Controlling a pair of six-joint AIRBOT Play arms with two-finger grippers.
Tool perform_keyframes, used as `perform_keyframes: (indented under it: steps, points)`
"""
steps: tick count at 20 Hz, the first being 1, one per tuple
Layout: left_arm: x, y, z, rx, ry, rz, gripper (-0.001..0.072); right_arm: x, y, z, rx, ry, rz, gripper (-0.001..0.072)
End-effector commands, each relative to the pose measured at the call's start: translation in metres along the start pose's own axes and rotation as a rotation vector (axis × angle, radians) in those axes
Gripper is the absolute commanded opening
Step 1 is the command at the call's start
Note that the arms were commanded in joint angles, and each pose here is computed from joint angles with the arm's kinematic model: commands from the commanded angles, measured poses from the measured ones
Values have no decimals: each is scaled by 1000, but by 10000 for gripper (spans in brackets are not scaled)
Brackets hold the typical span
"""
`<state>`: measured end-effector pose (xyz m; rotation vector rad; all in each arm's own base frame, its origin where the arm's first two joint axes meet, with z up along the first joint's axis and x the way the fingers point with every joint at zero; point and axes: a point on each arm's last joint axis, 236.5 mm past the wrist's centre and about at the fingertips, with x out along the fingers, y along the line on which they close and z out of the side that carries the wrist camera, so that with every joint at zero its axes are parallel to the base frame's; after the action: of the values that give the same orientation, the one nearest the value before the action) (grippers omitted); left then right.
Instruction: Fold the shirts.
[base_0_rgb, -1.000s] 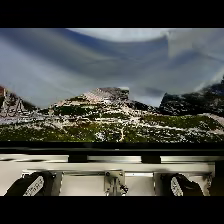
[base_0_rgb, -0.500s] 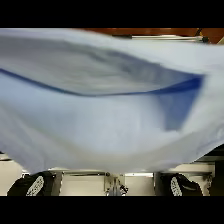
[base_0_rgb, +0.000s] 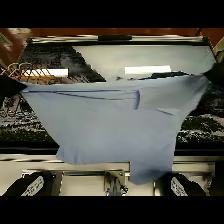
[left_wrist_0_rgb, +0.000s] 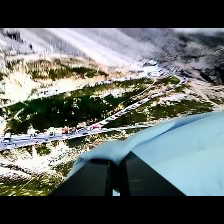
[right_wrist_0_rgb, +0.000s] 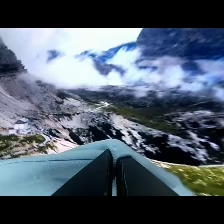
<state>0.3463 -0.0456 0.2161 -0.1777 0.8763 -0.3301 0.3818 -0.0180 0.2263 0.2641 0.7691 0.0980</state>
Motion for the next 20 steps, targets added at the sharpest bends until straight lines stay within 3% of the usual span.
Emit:
perform_keyframes:
  steps: [1,7,14,20]
  points:
    - [93,40,7,-83,69,-3,37,108,-13,7,118,4,57,68]
    - [217,85,68,-78,-47,15,38,226,-8,49,101,-248,19,67]
    - [295,124,48,-143,-7,41,38,299,-34,1,136,-150,-25,68]
    - [317,129,63,-281,-110,8,38,309,-46,10,250,-217,-41,68]
